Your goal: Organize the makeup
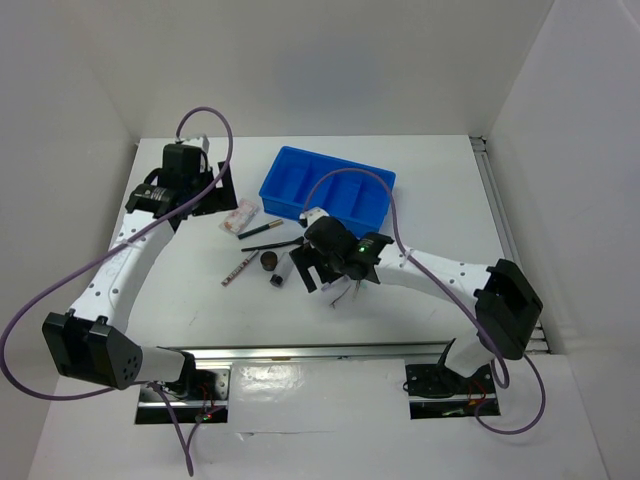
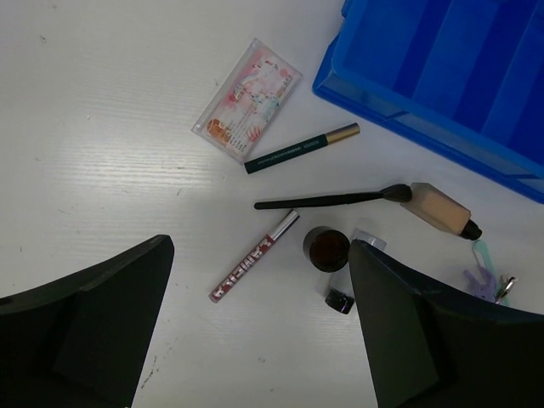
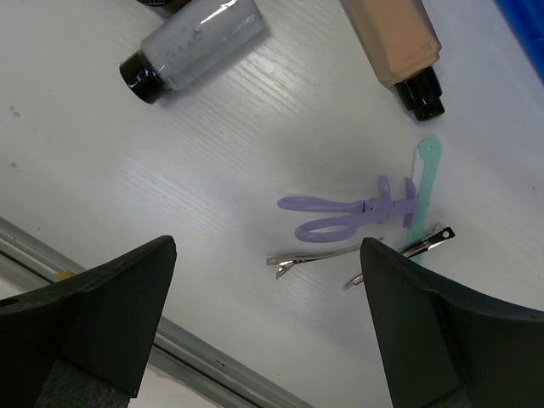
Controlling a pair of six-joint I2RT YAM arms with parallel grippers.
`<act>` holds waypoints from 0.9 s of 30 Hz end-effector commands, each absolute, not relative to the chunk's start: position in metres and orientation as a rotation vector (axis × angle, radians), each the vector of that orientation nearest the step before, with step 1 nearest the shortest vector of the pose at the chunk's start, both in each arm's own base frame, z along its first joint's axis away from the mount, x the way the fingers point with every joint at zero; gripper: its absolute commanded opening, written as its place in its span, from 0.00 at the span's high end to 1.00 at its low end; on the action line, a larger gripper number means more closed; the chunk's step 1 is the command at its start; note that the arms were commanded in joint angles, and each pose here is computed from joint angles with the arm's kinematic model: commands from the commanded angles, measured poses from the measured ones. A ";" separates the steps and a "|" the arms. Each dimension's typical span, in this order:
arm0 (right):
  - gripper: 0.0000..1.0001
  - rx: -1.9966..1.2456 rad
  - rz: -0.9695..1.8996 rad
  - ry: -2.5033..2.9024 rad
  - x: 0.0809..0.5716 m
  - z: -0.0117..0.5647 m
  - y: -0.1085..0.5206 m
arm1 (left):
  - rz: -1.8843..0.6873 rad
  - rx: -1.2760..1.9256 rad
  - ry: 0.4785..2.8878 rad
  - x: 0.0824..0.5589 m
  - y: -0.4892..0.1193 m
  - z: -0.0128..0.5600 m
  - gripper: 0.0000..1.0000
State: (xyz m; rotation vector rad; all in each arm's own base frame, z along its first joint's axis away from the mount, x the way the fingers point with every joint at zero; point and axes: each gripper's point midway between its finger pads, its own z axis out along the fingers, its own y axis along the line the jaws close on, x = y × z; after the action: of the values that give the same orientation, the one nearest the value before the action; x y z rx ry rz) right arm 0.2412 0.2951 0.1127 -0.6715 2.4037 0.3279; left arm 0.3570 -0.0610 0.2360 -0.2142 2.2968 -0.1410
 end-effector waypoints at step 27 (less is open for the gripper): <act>0.28 0.479 0.071 2.654 0.236 0.124 0.271 | -0.166 -0.166 2.311 0.348 -0.068 0.232 0.02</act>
State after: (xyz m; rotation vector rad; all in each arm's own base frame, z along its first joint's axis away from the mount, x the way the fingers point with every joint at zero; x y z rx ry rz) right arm 0.2372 0.2858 0.1166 0.2936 2.6927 0.1282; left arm 0.3484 -0.0676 0.2261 -0.1865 2.3307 -0.1664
